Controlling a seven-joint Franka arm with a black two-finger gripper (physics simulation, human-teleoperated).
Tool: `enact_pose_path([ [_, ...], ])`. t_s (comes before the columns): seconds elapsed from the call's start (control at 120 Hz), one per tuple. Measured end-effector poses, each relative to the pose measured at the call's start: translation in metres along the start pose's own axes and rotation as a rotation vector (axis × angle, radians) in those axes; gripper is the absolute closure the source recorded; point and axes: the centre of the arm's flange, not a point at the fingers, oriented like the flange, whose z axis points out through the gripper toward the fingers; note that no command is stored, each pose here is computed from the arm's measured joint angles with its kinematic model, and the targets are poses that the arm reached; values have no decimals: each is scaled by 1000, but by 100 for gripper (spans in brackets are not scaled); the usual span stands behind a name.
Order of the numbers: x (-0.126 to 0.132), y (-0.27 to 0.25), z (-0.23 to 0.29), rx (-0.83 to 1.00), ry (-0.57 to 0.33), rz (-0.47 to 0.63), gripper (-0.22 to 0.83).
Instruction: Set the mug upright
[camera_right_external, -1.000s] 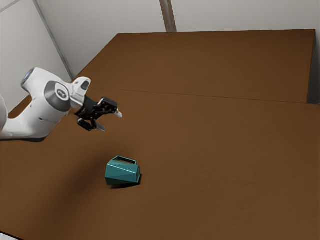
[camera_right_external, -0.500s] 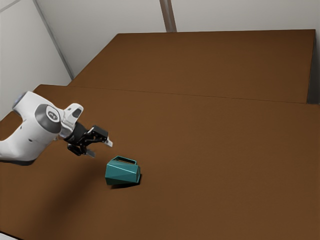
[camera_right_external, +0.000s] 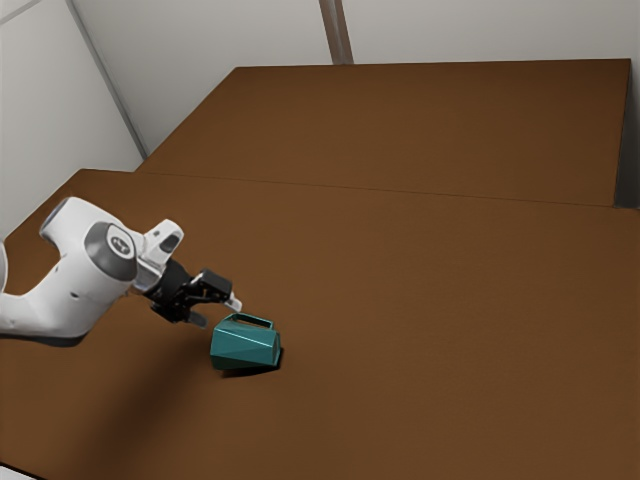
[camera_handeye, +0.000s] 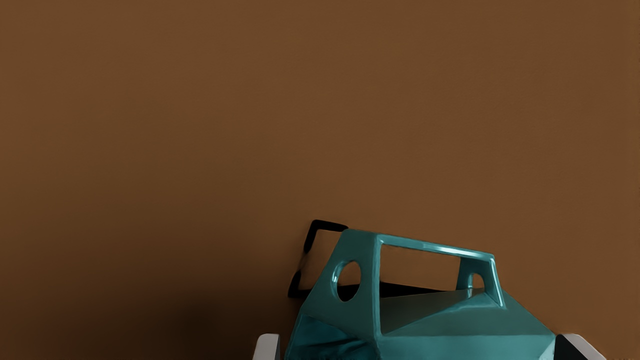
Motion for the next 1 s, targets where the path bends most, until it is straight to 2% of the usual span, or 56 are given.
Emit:
enact_pose_path([
  [0.308,-18,11,11,-27,-11,19,1],
  [0.667,-23,16,23,-48,-17,15,2],
  [0.817,-24,24,26,-54,-17,29,11],
  [1.0,-25,31,23,-64,-6,41,30],
])
